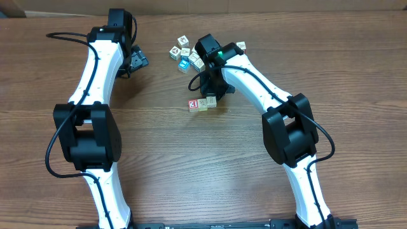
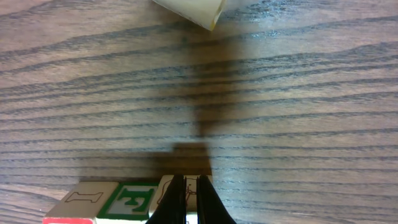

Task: Form a horizontal line

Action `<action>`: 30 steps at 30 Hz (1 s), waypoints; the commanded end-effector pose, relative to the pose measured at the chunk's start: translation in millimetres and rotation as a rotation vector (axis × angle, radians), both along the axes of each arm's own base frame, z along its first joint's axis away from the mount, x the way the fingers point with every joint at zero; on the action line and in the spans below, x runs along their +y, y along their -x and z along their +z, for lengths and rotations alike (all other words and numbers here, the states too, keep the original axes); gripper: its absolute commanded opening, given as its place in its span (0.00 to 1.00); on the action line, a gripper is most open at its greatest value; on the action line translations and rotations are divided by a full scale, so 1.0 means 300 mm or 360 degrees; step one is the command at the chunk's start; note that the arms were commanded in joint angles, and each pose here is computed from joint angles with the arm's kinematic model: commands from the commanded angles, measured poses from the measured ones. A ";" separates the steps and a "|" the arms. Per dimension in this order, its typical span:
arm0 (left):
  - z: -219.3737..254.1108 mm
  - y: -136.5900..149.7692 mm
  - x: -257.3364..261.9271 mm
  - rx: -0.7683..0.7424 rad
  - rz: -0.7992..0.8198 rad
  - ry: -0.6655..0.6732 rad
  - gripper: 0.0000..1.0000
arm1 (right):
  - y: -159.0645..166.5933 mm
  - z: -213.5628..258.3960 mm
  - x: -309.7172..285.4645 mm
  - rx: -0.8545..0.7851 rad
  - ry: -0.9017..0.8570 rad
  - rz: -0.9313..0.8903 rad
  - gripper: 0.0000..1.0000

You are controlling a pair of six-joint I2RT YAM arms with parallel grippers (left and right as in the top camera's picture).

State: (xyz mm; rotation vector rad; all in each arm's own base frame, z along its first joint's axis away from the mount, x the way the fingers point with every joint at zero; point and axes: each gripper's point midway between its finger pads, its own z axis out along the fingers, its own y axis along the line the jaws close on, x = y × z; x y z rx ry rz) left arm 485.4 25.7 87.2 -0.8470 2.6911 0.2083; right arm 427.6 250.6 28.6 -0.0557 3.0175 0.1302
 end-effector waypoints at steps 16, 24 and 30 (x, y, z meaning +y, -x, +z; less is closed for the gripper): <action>-0.005 -0.018 -0.007 -0.0008 -0.0013 0.0004 1.00 | 0.026 -0.011 -0.010 0.0053 0.0020 0.0008 0.04; -0.005 -0.018 -0.006 -0.0008 -0.0012 0.0004 1.00 | 0.028 -0.011 -0.011 0.0057 0.0023 0.0008 0.04; -0.005 -0.018 -0.007 -0.0008 -0.0013 0.0004 1.00 | 0.029 -0.011 -0.010 0.0059 0.0019 0.0010 0.04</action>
